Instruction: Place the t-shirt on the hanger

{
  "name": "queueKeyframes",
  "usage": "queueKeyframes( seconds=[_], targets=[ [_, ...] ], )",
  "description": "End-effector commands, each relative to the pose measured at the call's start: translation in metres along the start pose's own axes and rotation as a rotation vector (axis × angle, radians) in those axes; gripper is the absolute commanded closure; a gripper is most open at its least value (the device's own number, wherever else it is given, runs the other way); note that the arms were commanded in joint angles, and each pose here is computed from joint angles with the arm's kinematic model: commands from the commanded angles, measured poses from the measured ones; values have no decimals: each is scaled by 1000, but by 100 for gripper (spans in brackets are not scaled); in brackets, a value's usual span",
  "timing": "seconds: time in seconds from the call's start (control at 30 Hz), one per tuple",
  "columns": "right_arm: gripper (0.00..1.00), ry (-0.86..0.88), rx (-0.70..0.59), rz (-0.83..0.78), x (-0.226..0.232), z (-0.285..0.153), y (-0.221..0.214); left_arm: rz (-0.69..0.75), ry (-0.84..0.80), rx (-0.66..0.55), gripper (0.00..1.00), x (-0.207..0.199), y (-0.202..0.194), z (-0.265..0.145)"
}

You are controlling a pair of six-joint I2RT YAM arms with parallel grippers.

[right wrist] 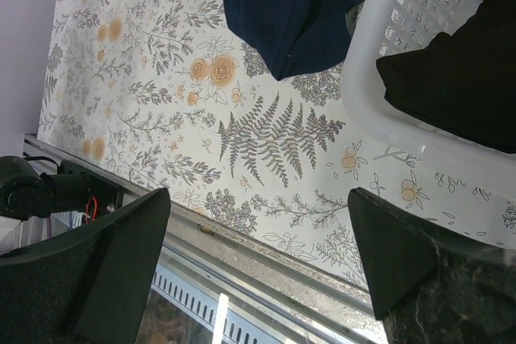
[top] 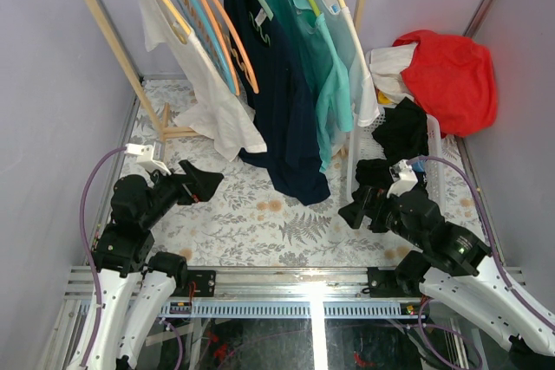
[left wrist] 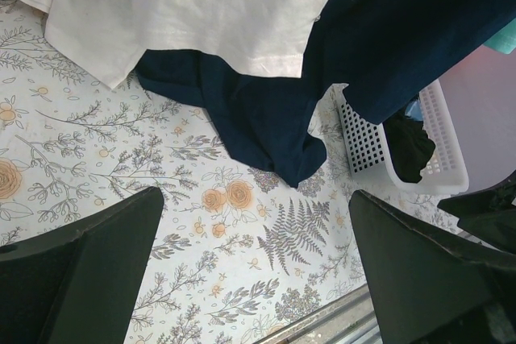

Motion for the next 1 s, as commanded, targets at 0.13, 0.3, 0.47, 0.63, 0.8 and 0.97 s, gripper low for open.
queueKeyframes(
  seconds=[0.13,0.3,0.47,0.63,0.8,0.97],
  targets=[
    [1,40,-62,9,11,-15,19,11,-38,-47,0,-6,7,2],
    [1,43,-61,9,12,-15,19,12,-38,-50,0,-6,7,1],
    [1,38,-51,12,10,-12,15,12,-39,-48,0,-6,7,1],
    [1,42,-50,17,9,-10,13,12,-39,-52,0,-6,7,1],
    [1,44,-56,13,10,-13,15,11,-38,-52,0,-5,6,1],
    [1,65,-92,13,13,-20,22,11,-39,-51,0,-6,6,1]
  ],
)
Point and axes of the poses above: each gripper's point midway between its finger pads, its own z axis out along the fingers, its own x axis along the line the jaws close on, y = z × x, the point moved 7 cm from there along -z, back along the fingers, and after that the axes turned 8 degrees about -z, right-handed, at the moved point
